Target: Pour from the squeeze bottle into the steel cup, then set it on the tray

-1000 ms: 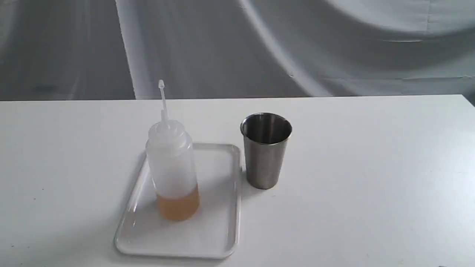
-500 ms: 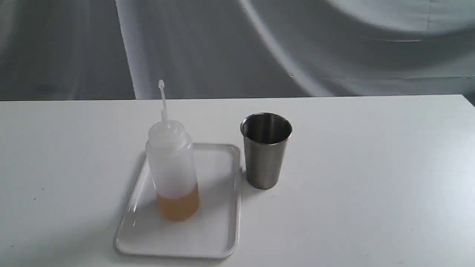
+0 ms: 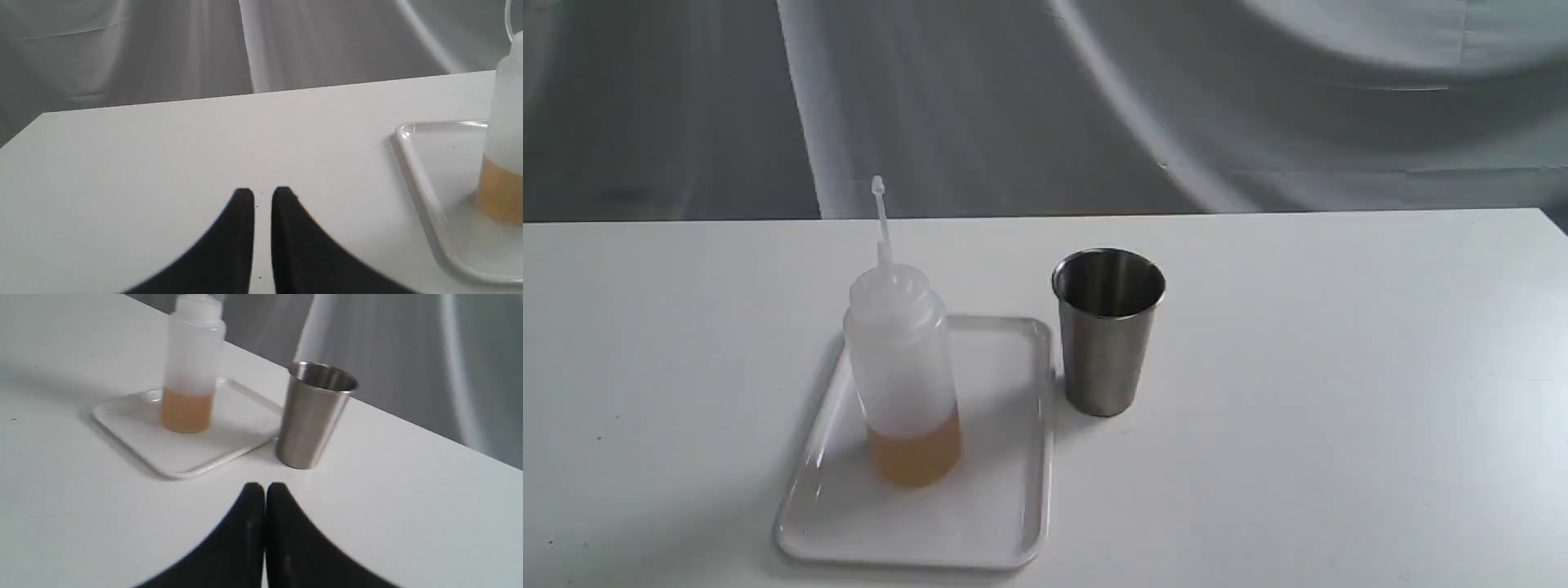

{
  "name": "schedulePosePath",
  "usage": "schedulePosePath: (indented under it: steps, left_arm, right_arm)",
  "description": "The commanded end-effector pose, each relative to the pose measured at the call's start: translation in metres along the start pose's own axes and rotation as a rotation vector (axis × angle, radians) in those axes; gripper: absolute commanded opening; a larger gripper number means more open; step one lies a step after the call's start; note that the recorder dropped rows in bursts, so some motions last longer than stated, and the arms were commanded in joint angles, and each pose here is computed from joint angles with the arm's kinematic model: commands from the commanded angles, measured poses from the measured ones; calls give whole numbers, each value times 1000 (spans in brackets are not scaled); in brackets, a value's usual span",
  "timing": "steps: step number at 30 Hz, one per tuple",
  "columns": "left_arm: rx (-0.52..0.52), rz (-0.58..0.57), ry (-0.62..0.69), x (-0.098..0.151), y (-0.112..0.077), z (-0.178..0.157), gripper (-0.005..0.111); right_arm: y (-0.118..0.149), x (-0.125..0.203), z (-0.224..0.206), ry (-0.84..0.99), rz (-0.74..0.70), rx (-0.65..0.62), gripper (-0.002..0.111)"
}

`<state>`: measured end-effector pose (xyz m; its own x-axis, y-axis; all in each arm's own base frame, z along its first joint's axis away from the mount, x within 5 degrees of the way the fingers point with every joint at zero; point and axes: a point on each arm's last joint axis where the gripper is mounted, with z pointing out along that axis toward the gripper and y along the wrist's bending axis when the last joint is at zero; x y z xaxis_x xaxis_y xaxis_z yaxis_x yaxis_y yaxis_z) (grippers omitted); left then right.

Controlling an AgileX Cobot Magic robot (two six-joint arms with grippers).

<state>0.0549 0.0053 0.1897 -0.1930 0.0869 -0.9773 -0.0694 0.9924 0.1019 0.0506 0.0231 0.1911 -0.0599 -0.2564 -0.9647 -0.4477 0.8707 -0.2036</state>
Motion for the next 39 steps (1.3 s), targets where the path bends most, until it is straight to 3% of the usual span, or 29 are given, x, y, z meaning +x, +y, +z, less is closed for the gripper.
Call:
schedulePosePath:
  steps: [1, 13, 22, 39]
  left_arm:
    - [-3, -2, -8, 1, 0, 0, 8]
    - [-3, -2, -8, 1, 0, 0, 8]
    - [-3, -2, -8, 1, 0, 0, 8]
    - [-3, -2, -8, 1, 0, 0, 8]
  right_arm:
    - [-4, 4, -1, 33, 58, 90, 0]
    - [-20, 14, -6, 147, 179, 419, 0]
    - [-27, 16, -10, 172, 210, 575, 0]
    - [-29, 16, -11, 179, 220, 621, 0]
